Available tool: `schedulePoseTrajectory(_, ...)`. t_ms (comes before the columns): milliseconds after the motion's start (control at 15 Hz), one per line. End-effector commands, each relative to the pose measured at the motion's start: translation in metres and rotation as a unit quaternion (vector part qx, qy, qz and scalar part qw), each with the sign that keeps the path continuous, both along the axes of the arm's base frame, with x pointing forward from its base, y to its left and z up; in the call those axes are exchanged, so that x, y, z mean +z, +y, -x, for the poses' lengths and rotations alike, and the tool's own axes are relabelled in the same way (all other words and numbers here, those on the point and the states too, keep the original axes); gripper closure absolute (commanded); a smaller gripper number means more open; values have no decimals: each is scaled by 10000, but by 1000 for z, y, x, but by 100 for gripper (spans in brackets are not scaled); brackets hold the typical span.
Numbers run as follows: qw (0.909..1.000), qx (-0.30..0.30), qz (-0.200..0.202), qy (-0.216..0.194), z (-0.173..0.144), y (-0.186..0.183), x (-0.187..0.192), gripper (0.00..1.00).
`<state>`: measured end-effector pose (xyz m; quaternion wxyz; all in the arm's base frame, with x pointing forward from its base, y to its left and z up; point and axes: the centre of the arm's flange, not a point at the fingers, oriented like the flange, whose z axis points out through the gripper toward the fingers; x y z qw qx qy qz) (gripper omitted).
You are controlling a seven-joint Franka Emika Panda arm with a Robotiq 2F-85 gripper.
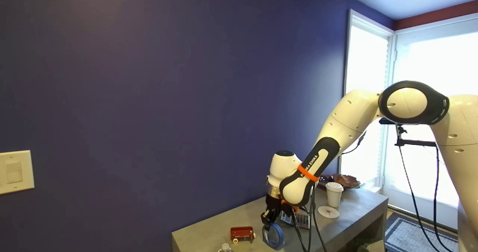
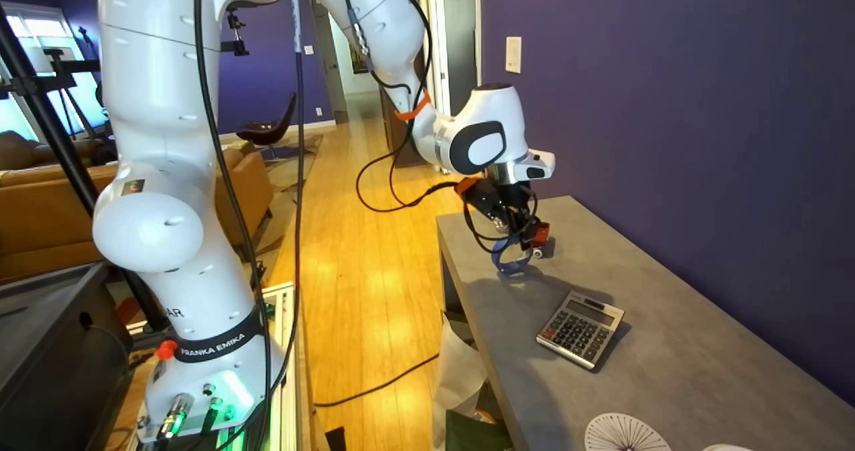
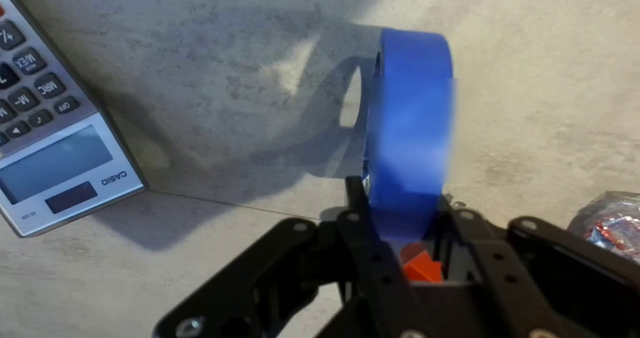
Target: Put the blue masking tape in the toy cart in an upright position
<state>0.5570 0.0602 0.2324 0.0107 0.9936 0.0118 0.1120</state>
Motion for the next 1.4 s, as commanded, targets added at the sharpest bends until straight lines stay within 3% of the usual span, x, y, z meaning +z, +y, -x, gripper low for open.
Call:
schedulePoseTrajectory(0,9994,213,209,-146,-6,4,26,93)
schedulePoseTrajectory(467,9882,1145,652,-786,-27,10,80,93)
schedulePoseTrajectory(600,9812,1601,627,-879,-30,20,88,93)
schedulePoseTrajectory(867,9575,2581,836,-982,-33,48,93,93)
schedulePoseTrajectory(1000,9525,2771,787,-990,-33,54,97,93)
schedulePoseTrajectory(1067,9596,2539,794,-916,-29,56,89,72)
schedulePoseTrajectory(1333,9549,2697,820,-933,-29,59,91,72)
